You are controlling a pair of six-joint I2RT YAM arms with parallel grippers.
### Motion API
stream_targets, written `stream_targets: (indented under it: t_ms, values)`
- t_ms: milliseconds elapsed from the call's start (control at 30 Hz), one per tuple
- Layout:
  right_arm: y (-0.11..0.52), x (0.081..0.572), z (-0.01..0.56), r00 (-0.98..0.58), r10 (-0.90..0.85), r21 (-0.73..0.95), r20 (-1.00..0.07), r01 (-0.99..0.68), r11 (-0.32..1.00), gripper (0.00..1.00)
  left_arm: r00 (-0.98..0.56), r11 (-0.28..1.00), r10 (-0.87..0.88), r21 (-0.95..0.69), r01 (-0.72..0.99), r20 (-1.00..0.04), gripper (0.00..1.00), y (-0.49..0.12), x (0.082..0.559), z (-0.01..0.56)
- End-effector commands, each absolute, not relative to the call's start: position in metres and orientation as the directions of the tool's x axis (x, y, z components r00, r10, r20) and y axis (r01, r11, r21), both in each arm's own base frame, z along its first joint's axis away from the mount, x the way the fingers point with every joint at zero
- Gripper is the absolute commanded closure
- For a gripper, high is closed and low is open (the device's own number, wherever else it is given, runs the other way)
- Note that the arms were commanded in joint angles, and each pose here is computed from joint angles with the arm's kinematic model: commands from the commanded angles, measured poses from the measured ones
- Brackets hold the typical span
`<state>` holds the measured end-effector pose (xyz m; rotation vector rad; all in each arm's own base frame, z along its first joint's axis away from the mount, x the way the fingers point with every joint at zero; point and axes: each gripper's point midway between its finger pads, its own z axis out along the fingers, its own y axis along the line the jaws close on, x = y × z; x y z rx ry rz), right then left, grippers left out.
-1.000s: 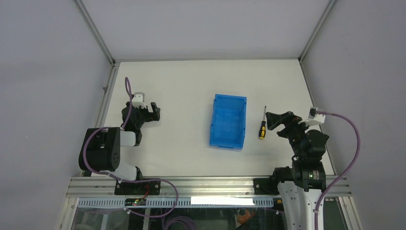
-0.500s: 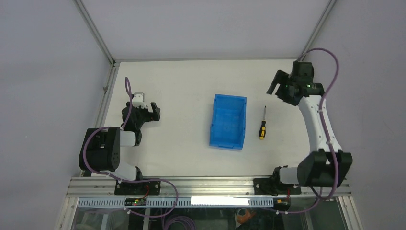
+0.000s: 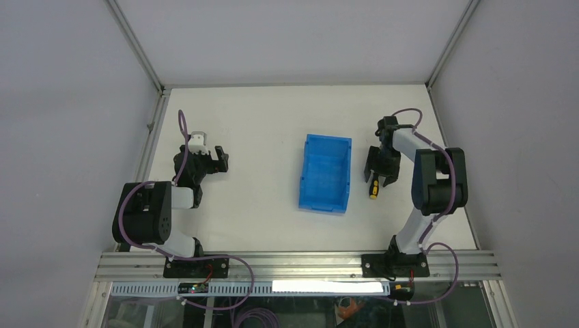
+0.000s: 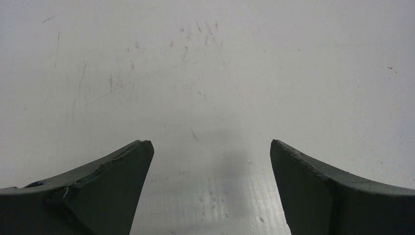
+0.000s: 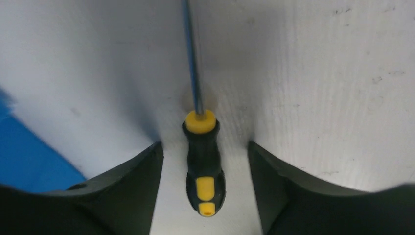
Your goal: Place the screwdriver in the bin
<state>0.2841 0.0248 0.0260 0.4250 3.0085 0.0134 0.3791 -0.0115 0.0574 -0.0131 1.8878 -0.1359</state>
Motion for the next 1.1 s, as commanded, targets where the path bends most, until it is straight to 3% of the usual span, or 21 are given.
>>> stream_targets:
  t_ms: [0,67,200,533,767,933,1067]
  values:
    - [0.015,0.289,0.006,-0.960,0.263,-0.049,-0.094,0.268,0.962,0.42,-0.236,0.992,-0.073,-0.094,0.081,-0.969,0.01,-0.015,0.391,0.081]
    - [0.016,0.285,0.002,-0.964,0.255,-0.058,-0.080,0.260,0.964,0.55,-0.235,0.992,-0.073,-0.094,0.080,-0.969,0.01,-0.015,0.391,0.081]
    - [0.018,0.282,0.015,-0.974,0.211,-0.079,-0.081,0.218,0.973,0.99,-0.236,0.992,-0.073,-0.094,0.082,-0.969,0.01,-0.016,0.391,0.081]
    - [0.027,0.271,0.153,-0.972,0.175,-0.024,-0.158,0.181,0.983,1.00,-0.235,0.992,-0.073,-0.094,0.081,-0.969,0.01,-0.016,0.391,0.081]
    - [0.032,0.251,0.224,-0.935,0.211,-0.006,-0.285,0.222,0.975,1.00,-0.236,0.992,-0.073,-0.094,0.082,-0.969,0.01,-0.016,0.391,0.081]
    - [0.074,0.257,0.253,-0.888,0.215,0.117,-0.407,0.183,0.976,1.00,-0.236,0.992,-0.073,-0.094,0.082,-0.969,0.01,-0.016,0.391,0.081]
    - [0.139,0.263,0.266,-0.860,0.147,0.242,-0.488,0.028,0.970,1.00,-0.236,0.992,-0.073,-0.094,0.082,-0.969,0.01,-0.016,0.391,0.081]
